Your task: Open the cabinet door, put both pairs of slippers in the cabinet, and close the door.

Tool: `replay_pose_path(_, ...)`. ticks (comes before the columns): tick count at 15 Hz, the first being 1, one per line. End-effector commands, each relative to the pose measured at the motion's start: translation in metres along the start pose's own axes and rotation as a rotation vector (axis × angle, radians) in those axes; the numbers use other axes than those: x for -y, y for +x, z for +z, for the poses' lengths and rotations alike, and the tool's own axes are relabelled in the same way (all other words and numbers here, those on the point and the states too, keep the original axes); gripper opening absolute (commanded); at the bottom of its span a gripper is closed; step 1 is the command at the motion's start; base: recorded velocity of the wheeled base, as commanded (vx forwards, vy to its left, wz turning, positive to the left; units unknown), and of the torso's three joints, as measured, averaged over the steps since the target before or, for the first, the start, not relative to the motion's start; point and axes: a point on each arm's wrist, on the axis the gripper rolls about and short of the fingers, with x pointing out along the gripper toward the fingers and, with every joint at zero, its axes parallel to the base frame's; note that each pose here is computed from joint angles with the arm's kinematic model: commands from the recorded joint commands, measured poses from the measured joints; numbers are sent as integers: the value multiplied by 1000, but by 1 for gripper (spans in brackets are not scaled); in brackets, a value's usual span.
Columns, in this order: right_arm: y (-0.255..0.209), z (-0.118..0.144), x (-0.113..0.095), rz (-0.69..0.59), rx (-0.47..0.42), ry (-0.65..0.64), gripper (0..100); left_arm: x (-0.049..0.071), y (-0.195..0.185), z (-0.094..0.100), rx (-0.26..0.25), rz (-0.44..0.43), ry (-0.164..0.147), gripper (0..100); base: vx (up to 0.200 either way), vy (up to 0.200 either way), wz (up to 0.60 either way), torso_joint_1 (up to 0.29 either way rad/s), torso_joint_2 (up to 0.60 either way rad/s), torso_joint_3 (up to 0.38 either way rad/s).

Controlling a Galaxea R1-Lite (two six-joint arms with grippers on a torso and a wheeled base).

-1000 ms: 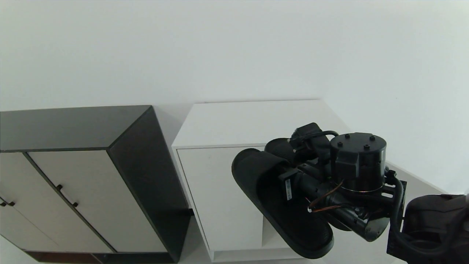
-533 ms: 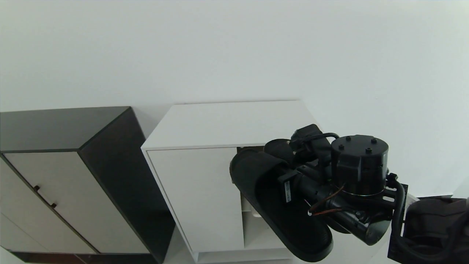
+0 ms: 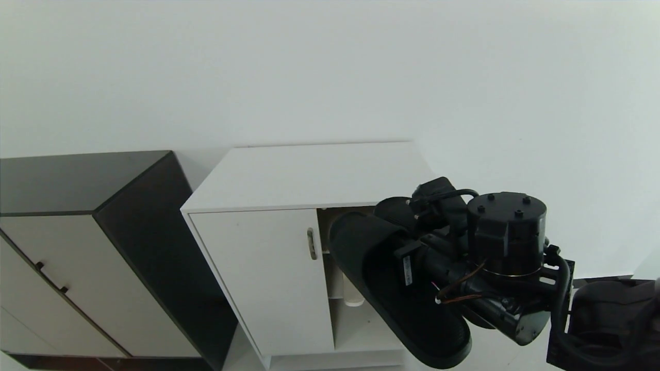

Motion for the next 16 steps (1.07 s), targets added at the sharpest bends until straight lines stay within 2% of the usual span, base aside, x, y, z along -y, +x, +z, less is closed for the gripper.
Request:
replay_pose_path(1, 0, -2, 0, 1, -6, -3, 0, 0, 0, 0, -1, -1, 0, 0, 0, 0, 0, 0, 0, 0)
replay_pose_path(10, 1, -4, 1, 1, -12, -16, 0, 0, 0, 0, -1, -1, 0, 0, 0, 0, 0, -9, 20, 12)
replay_pose_path(16, 1, -4, 1, 1, -15, -18, 0, 0, 0, 0, 0, -1, 0, 0, 0, 0, 0, -196, 478, 278)
